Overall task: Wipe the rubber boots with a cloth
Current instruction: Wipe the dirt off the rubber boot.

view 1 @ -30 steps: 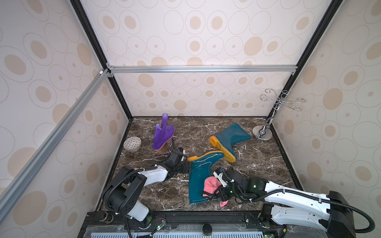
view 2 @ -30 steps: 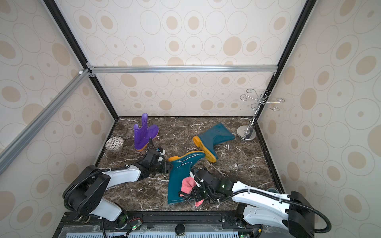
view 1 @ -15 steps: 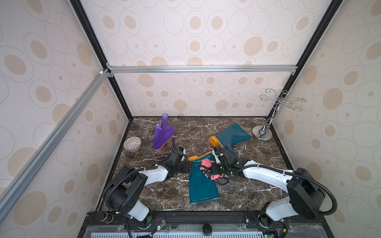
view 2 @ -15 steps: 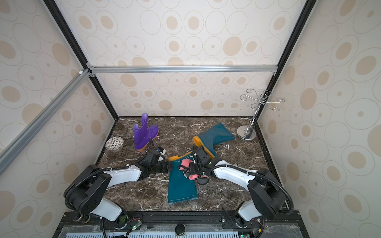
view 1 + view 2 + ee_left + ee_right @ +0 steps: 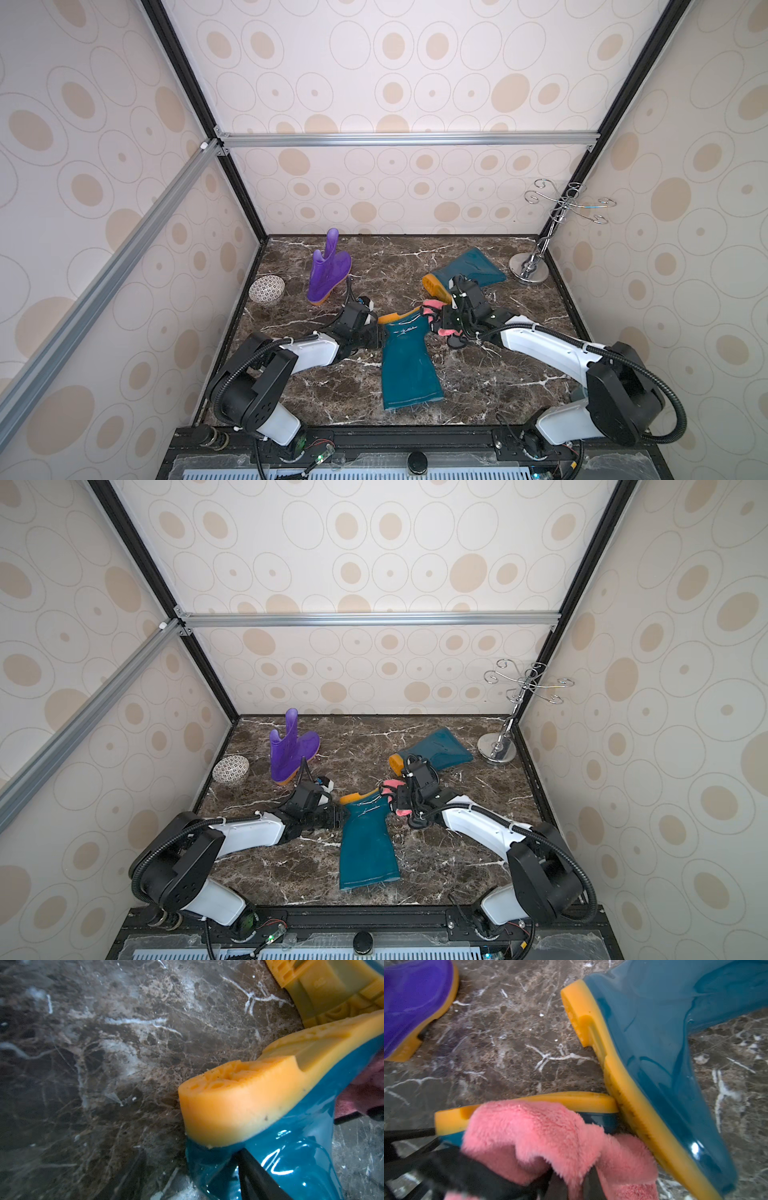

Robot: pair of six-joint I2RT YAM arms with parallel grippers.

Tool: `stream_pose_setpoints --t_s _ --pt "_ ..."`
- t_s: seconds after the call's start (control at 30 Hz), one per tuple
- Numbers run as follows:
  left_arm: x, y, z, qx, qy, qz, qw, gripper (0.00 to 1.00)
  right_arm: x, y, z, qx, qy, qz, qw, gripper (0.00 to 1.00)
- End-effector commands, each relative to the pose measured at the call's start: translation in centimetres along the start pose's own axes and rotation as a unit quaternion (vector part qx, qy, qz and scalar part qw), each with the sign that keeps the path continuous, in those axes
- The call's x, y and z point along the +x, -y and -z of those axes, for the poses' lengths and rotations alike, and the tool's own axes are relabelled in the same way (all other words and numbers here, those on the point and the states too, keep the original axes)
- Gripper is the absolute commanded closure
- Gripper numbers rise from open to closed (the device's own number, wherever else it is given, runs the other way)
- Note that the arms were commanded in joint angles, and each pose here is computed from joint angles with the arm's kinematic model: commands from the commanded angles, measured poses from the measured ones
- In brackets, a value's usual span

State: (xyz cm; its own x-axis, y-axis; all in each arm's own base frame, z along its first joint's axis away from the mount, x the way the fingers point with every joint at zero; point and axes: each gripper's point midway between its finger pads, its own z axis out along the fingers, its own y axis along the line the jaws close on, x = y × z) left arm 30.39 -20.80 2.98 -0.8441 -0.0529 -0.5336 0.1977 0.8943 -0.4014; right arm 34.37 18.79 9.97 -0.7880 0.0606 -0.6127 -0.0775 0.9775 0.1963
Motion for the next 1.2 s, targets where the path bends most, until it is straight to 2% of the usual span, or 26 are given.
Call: stream_pose_setpoints --t_s 0.0,0.13,0.27,0.37,0.47,0.53,0.67,0.73,0.9,0.97,1.03,1.17 --pt "3.9 -2.8 -0.3 -0.048 -0.066 0.009 0.997 0.31 -1.3 5.2 -1.4 0.122 0.012 -0.02 0.992 1.0" --pt "4.1 -2.9 -0.1 -0.049 -0.066 0.009 0.997 0.31 -1.2 5.1 -1.6 0.11 0.025 -0.039 0.993 1.0" --pt "4.0 -2.7 -0.1 -0.045 -0.062 0.011 0.997 0.31 1.9 -0.2 -2.0 -0.024 -0.039 -0.038 0.998 1.0" --pt "3.9 -2.5 0.0 -0.042 -0.06 0.012 0.997 0.31 4.7 -4.2 -0.4 -0.091 -0.047 0.015 0.995 1.0" --pt "3.7 -2.3 0.0 -0.038 -0.06 0.012 0.997 0.31 7.9 -6.5 1.6 -0.122 -0.07 0.056 0.989 1.0" --pt "3.6 -2.3 0.1 -0.036 -0.058 0.014 0.998 0.31 9.7 -5.9 2.4 -0.119 -0.085 0.045 0.988 1.0" --pt "3.6 -2.0 0.2 -0.031 -0.056 0.018 0.998 0.31 13.4 -5.2 4.4 -0.154 -0.132 0.018 0.979 1.0" --pt "3.4 -1.9 0.4 -0.03 -0.053 0.019 0.998 0.3 15.0 -5.3 5.9 -0.17 -0.152 0.032 0.973 1.0" --pt "3.3 -1.5 0.5 -0.026 -0.054 0.019 0.998 0.3 18.9 -4.5 8.7 -0.155 -0.209 0.095 0.961 1.0" --pt "3.1 -1.2 0.7 -0.029 -0.052 0.013 0.998 0.29 19.1 -4.0 9.5 -0.139 -0.217 0.101 0.961 1.0" --pt "2.9 -0.9 1.1 -0.03 -0.049 0.008 0.998 0.28 18.0 -3.9 10.8 -0.142 -0.2 0.105 0.964 1.0" --pt "3.6 0.9 2.0 -0.026 -0.058 -0.019 0.998 0.23 12.5 -3.4 14.0 -0.135 -0.085 0.112 0.981 1.0"
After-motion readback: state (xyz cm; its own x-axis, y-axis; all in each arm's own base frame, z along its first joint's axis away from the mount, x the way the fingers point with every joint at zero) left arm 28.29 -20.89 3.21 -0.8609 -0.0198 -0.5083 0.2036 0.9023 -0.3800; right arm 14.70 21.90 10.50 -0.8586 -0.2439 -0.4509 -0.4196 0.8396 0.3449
